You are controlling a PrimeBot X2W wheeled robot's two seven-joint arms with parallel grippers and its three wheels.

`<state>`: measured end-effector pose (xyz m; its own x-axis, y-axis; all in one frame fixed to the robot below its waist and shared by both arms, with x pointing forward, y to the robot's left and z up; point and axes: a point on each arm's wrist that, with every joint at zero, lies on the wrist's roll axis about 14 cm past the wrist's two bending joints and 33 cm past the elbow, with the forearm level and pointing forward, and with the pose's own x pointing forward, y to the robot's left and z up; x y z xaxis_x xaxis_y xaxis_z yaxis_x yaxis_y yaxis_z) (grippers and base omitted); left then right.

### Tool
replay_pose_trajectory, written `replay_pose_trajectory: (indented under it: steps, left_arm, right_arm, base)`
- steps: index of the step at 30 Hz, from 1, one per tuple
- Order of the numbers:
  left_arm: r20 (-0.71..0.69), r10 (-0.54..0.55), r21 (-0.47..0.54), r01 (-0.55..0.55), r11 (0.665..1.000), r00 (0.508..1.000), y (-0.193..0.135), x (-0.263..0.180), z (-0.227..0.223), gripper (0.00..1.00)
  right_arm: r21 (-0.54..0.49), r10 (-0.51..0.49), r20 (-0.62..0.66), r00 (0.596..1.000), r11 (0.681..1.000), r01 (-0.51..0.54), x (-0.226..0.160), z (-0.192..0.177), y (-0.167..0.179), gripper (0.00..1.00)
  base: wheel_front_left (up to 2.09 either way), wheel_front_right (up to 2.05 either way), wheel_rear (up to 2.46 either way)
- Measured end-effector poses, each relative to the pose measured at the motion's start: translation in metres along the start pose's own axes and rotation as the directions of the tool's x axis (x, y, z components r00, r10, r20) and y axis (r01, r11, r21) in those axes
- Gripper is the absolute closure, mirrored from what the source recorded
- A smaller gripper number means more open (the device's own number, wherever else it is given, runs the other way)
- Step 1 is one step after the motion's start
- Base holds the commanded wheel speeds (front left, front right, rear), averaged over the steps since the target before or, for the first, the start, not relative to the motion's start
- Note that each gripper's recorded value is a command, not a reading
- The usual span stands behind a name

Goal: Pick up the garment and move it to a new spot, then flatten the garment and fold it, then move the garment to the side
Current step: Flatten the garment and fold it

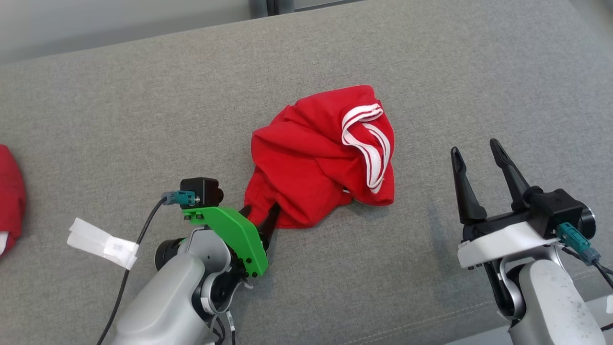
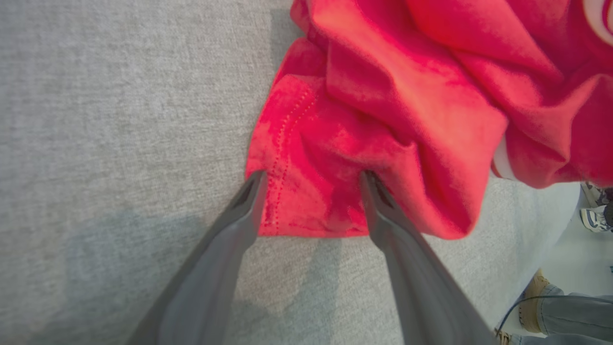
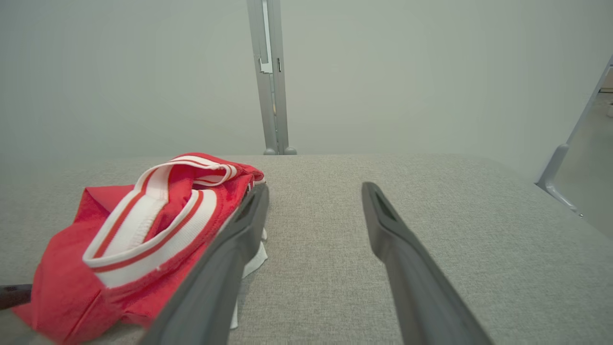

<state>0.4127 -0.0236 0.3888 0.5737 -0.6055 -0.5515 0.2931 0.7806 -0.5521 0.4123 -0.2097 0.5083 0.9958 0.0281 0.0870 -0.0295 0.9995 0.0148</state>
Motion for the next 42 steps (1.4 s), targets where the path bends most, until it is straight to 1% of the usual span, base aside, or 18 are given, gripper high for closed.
replay_pose_trajectory:
  steps: [1, 2, 4, 5, 6, 7, 8, 9, 13, 16, 17, 19, 24, 28, 31, 32, 38, 42]
  left_arm:
    - [-0.005, 0.003, 0.002, -0.003, 1.000, 1.000, 0.002, 0.002, -0.001, 0.07]
    - [-0.003, 0.010, 0.011, -0.010, 1.000, 1.000, 0.004, 0.003, -0.001, 0.22]
    - [0.013, 0.023, 0.033, -0.023, 0.999, 1.000, 0.008, 0.006, 0.003, 0.18]
    - [0.013, 0.034, 0.053, -0.035, 0.998, 0.999, 0.012, 0.006, 0.003, 0.27]
    - [0.016, 0.049, 0.084, -0.050, 0.995, 0.999, 0.016, 0.007, 0.004, 0.52]
    - [0.026, 0.070, 0.102, -0.073, 0.992, 0.997, 0.022, 0.007, 0.006, 0.52]
    - [0.036, 0.091, 0.122, -0.095, 0.988, 0.995, 0.028, 0.006, 0.008, 0.40]
    - [0.039, 0.105, 0.134, -0.110, 0.985, 0.994, 0.032, 0.007, 0.008, 0.01]
    - [0.006, 0.095, 0.147, -0.095, 0.985, 0.995, 0.028, 0.010, -0.001, 0.00]
    - [-0.019, 0.057, 0.085, -0.055, 0.995, 0.998, 0.019, 0.012, -0.006, 0.00]
    - [-0.025, 0.049, 0.087, -0.046, 0.995, 0.998, 0.017, 0.013, -0.007, 0.23]
    - [-0.031, 0.035, 0.099, -0.032, 0.995, 0.999, 0.014, 0.013, -0.009, 1.00]
    - [-0.068, -0.050, 0.093, 0.057, 0.994, 0.996, -0.006, 0.011, -0.012, 1.00]
    - [0.056, -0.208, -0.004, 0.209, 0.978, 0.976, -0.049, 0.000, 0.028, 1.00]
    - [0.198, -0.322, -0.051, 0.338, 0.940, 0.926, -0.085, -0.022, 0.075, 1.00]
    - [0.293, -0.363, -0.053, 0.394, 0.918, 0.885, -0.103, -0.042, 0.105, 1.00]
    - [0.467, -0.415, 0.000, 0.469, 0.883, 0.781, -0.135, -0.099, 0.159, 1.00]
    - [0.518, -0.423, 0.012, 0.488, 0.873, 0.743, -0.145, -0.120, 0.172, 1.00]
  right_arm:
    - [0.000, -0.004, -0.002, 1.000, 1.000, 0.004, -0.001, 0.000, -0.001, 0.00]
    - [0.000, -0.009, -0.003, 1.000, 1.000, 0.009, -0.002, -0.001, -0.003, 0.00]
    - [0.000, -0.018, -0.007, 1.000, 1.000, 0.018, -0.004, -0.002, -0.005, 0.00]
    - [0.000, -0.021, -0.008, 1.000, 1.000, 0.021, -0.004, -0.002, -0.006, 0.00]
    - [0.000, -0.023, -0.009, 1.000, 1.000, 0.023, -0.005, -0.002, -0.007, 0.00]
    - [0.001, -0.025, -0.010, 1.000, 1.000, 0.025, -0.005, -0.003, -0.007, 0.00]
    - [0.002, -0.027, -0.011, 1.000, 1.000, 0.027, -0.006, -0.003, -0.007, 0.00]
    - [0.002, -0.028, -0.012, 1.000, 1.000, 0.028, -0.006, -0.003, -0.007, 0.00]
    - [0.006, -0.032, -0.010, 0.999, 0.999, 0.032, -0.007, -0.002, -0.008, 0.00]
    - [0.010, -0.033, -0.009, 0.999, 0.999, 0.034, -0.007, -0.002, -0.007, 0.00]
    - [0.012, -0.034, -0.009, 0.999, 0.999, 0.034, -0.007, -0.002, -0.007, 0.00]
    - [0.012, -0.034, -0.009, 0.999, 0.999, 0.034, -0.007, -0.002, -0.007, 0.00]
    - [0.015, -0.034, -0.006, 0.999, 0.999, 0.034, -0.007, -0.001, -0.007, 0.00]
    - [0.018, -0.034, -0.002, 0.999, 0.999, 0.034, -0.006, 0.000, -0.006, 0.00]
    - [0.028, -0.029, -0.006, 1.000, 0.999, 0.029, -0.007, -0.002, -0.003, 0.00]
    - [0.038, -0.022, -0.009, 1.000, 0.999, 0.022, -0.007, -0.004, 0.002, 0.00]
    - [0.055, -0.002, -0.002, 1.000, 0.999, 0.002, -0.004, -0.003, 0.011, 0.00]
    - [0.059, 0.001, -0.005, 1.000, 0.998, 0.000, -0.004, -0.004, 0.012, 0.00]
  base:
    - [0.00, 0.00, 0.00]
    - [0.00, 0.00, 0.00]
    - [0.00, 0.00, 0.00]
    - [0.00, 0.00, 0.00]
    - [0.00, 0.00, 0.00]
    - [0.00, 0.00, 0.00]
    - [0.00, 0.00, 0.00]
    - [0.00, 0.00, 0.00]
    - [0.00, 0.00, 0.00]
    - [0.00, 0.00, 0.00]
    - [0.00, 0.00, 0.00]
    - [0.00, 0.00, 0.00]
    - [0.00, 0.00, 0.00]
    - [0.00, 0.00, 0.00]
    - [0.00, 0.00, 0.00]
    - [0.00, 0.00, 0.00]
    - [0.00, 0.00, 0.00]
    - [0.00, 0.00, 0.00]
